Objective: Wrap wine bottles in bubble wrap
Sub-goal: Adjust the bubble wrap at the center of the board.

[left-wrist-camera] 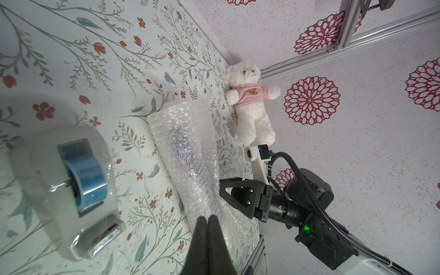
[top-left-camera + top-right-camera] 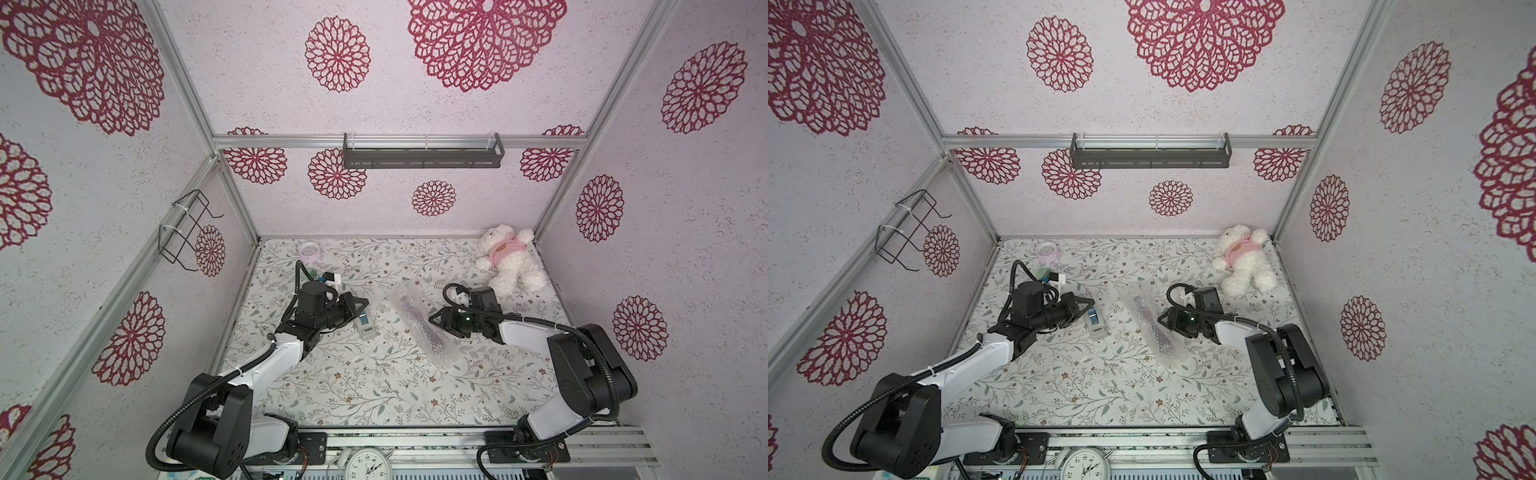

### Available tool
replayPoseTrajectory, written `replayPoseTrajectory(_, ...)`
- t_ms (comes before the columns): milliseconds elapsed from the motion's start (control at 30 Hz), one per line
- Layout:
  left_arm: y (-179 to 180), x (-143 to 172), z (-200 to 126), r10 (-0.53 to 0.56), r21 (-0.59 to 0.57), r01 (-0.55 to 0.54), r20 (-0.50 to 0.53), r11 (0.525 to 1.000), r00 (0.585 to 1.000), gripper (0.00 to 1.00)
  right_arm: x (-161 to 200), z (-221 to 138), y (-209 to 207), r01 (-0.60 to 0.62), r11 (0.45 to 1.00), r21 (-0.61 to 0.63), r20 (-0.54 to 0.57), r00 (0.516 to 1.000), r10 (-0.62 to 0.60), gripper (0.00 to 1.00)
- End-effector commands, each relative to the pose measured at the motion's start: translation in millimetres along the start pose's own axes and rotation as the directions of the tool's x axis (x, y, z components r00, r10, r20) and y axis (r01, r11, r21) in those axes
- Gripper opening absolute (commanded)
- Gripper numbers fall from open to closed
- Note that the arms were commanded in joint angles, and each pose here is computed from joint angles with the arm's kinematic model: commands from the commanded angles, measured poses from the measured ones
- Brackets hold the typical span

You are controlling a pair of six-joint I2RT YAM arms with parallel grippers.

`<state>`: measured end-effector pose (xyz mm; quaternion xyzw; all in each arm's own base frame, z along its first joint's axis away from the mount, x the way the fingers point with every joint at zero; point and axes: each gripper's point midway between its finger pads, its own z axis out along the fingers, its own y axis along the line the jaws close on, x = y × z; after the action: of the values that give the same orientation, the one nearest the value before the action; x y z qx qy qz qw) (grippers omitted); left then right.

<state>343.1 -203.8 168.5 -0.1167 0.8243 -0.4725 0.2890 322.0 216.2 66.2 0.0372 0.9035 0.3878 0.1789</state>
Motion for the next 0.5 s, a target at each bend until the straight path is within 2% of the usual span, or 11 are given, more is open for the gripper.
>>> replayPoseTrajectory(0,-24.2,-10.2,8.9,0.021,0.057,-0.023,0.042,0.998,0.999,0.00,2.1,-6.5,15.8,0.043,0.998,-0.036,0.010,0.999,-0.043,0.58)
replayPoseTrajectory(467,-71.3,18.9,70.4,0.033,0.101,-0.041,0.083,0.994,0.996,0.00,22.6,-14.4,19.1,0.076,0.996,-0.047,0.004,0.997,-0.076,0.53)
